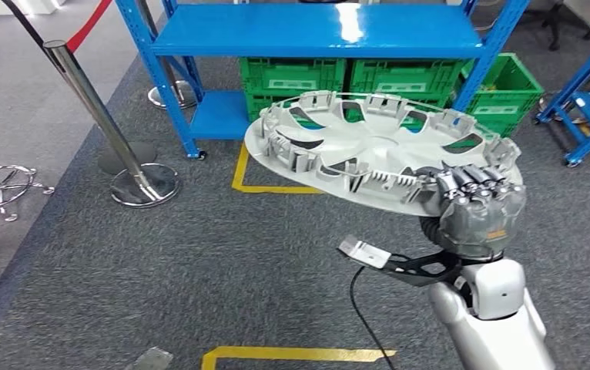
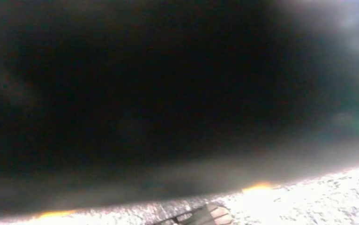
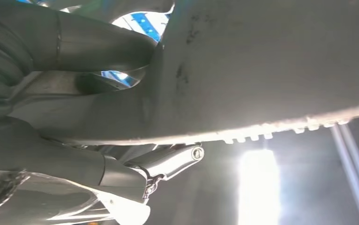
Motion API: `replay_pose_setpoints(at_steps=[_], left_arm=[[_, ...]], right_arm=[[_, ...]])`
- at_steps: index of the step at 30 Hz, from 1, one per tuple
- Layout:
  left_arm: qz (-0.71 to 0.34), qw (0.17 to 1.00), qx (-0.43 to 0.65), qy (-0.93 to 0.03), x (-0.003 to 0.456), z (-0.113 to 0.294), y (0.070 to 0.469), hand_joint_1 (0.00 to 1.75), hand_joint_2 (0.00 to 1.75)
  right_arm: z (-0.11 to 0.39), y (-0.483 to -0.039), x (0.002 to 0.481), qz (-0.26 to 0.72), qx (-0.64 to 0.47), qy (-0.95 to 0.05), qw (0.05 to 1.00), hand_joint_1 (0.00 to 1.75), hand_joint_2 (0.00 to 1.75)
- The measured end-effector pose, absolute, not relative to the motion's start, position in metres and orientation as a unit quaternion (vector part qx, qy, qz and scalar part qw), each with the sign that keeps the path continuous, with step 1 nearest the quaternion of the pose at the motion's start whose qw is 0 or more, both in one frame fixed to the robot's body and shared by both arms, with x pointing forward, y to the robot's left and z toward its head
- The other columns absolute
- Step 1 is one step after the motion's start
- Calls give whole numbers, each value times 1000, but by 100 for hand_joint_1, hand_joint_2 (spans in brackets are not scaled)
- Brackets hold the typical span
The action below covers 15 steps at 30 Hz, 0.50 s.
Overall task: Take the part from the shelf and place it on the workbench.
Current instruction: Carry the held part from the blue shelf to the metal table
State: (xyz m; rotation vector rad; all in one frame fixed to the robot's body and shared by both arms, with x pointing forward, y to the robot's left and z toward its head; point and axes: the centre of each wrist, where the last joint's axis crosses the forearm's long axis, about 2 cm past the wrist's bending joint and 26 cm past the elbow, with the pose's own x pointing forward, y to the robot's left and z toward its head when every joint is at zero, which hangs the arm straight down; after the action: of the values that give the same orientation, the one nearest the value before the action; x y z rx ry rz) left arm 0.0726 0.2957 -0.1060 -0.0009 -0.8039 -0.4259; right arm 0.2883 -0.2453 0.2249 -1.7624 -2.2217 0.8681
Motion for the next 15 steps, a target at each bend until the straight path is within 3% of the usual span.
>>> replay_pose_setpoints(at_steps=[15], left_arm=[[-208,899,-1,-384,68,-107,297,0,0]], right_arm=[[223,-244,288,294,-589,-747,89,175,175]])
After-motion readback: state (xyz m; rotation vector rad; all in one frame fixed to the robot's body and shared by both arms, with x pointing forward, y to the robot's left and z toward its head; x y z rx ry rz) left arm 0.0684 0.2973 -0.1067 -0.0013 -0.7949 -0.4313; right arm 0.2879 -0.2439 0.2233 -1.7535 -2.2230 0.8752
